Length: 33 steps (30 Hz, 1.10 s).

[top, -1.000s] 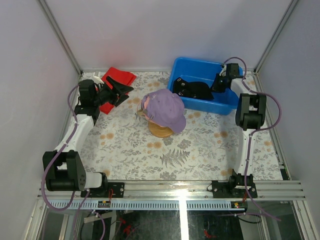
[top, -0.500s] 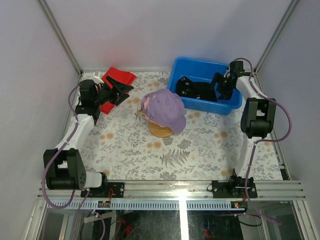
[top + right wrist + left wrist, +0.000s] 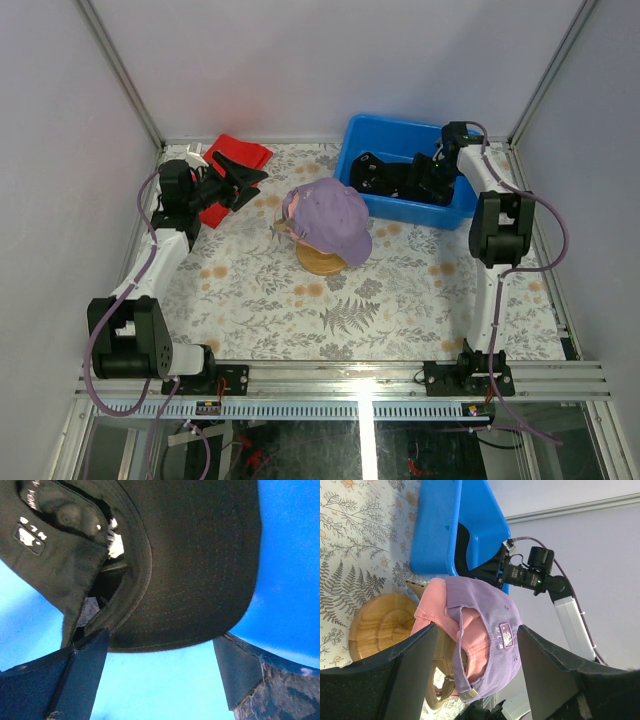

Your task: Stack the hats

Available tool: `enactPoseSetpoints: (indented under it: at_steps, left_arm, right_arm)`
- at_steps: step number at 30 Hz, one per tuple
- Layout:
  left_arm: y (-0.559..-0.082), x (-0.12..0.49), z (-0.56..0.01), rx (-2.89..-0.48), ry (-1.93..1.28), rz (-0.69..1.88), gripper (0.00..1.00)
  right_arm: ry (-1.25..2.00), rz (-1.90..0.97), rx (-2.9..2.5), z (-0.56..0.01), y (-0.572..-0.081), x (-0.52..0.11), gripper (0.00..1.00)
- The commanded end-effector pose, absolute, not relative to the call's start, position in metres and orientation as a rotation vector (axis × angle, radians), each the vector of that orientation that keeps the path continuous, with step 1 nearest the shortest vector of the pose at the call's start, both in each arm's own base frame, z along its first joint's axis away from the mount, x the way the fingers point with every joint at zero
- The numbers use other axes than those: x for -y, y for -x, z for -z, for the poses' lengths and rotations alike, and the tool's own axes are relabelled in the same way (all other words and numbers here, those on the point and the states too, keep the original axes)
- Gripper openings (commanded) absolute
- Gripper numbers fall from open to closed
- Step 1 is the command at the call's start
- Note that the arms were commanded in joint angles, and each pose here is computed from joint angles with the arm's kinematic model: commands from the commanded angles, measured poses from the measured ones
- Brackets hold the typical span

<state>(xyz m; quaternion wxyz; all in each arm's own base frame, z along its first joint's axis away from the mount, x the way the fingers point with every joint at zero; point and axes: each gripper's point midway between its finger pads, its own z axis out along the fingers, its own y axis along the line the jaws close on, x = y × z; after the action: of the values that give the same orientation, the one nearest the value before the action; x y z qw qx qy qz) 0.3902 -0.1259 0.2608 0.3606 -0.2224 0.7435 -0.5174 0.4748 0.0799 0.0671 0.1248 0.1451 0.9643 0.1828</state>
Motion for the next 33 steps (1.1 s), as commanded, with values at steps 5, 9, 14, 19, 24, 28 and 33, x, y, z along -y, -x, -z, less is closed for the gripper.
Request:
enactPoseSetpoints:
  at_steps: [5,9,14,19,24,28,33]
  left_arm:
    - [-0.391,0.126,-0.268,-1.877,0.528,1.35,0.65]
    - [-0.391,0.126,-0.267,-1.879,0.533,1.351,0.65]
    - [-0.392,0.126,-0.268,-1.881,0.533,1.353,0.65]
    - [-0.391,0.125,-0.27,-1.881,0.524,1.344,0.65]
    - [-0.393,0.125,-0.28,-1.862,0.511,1.345,0.65]
    - [-0.397,0.127,-0.304,-1.826,0.481,1.368,0.65]
    - [-0.401,0.131,-0.355,-1.768,0.408,1.411,0.65]
  right_arm:
    - [-0.42,-0.574,-2.914,-0.045,-0.475,-0.116,0.91]
    - [-0.451,-0.505,-2.882,-0.032,-0.494,-0.111,0.9]
    - [-0.536,-0.36,-2.748,-0.042,-0.522,-0.094,0.68]
    - [-0.64,-0.264,-2.518,-0.078,-0.535,-0.072,0.11]
    - [-0.635,-0.305,-2.349,-0.123,-0.54,-0.063,0.0]
    - [-0.575,-0.36,-2.276,-0.163,-0.538,-0.061,0.0]
    - [-0.443,-0.406,-2.155,-0.228,-0.533,-0.061,0.0]
